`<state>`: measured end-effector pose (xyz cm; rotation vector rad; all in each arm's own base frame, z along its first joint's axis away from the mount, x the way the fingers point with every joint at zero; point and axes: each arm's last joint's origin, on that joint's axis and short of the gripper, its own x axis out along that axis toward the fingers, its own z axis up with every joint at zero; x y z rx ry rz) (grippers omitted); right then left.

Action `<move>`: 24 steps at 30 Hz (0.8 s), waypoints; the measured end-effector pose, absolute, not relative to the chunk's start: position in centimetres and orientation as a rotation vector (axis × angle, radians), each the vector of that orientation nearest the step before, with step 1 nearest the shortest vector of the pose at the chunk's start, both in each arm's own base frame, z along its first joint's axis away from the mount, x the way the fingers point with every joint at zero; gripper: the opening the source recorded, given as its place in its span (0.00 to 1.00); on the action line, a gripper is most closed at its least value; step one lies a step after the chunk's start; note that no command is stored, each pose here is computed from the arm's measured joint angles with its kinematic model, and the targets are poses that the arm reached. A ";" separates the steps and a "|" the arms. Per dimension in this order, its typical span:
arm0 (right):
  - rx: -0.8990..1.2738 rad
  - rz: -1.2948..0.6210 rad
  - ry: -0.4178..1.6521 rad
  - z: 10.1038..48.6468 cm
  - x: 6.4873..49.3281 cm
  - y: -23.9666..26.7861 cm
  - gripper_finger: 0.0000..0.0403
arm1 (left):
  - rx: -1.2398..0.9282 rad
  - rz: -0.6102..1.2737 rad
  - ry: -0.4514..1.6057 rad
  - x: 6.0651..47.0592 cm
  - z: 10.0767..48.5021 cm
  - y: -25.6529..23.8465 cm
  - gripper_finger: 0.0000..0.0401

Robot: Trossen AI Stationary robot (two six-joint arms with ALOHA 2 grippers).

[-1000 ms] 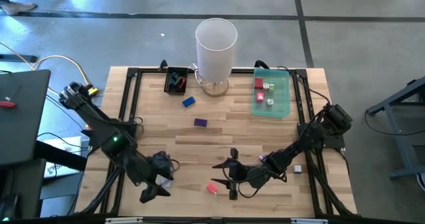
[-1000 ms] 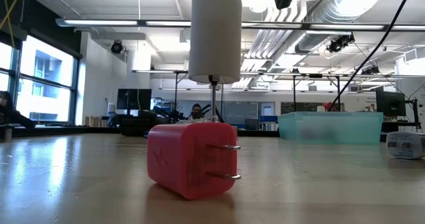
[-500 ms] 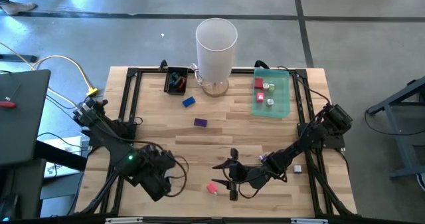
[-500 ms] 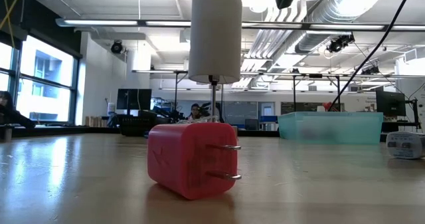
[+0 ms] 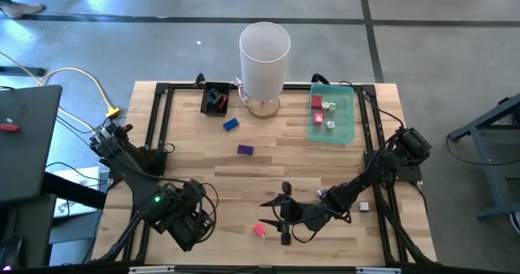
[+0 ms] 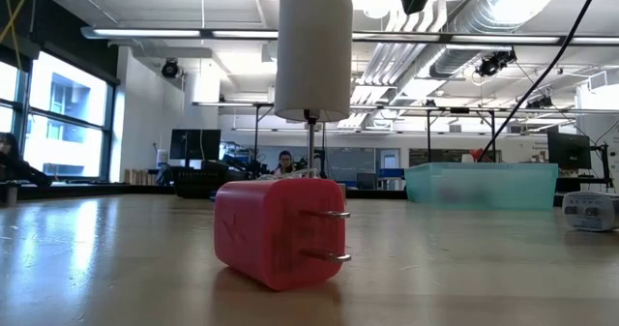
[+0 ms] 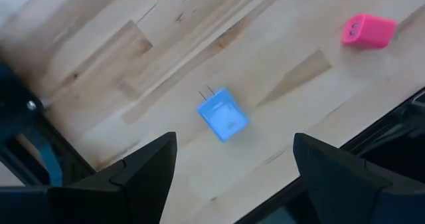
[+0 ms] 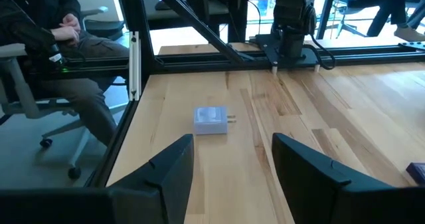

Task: Pick & Place Office items
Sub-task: Put the blue adapter into the green bin

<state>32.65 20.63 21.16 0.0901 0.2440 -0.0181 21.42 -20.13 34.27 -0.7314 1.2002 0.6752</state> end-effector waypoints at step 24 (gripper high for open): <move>0.049 0.038 0.246 21.2 32.7 20.8 0.48 | -1.040 0.997 1.127 21.5 32.3 -21.6 0.73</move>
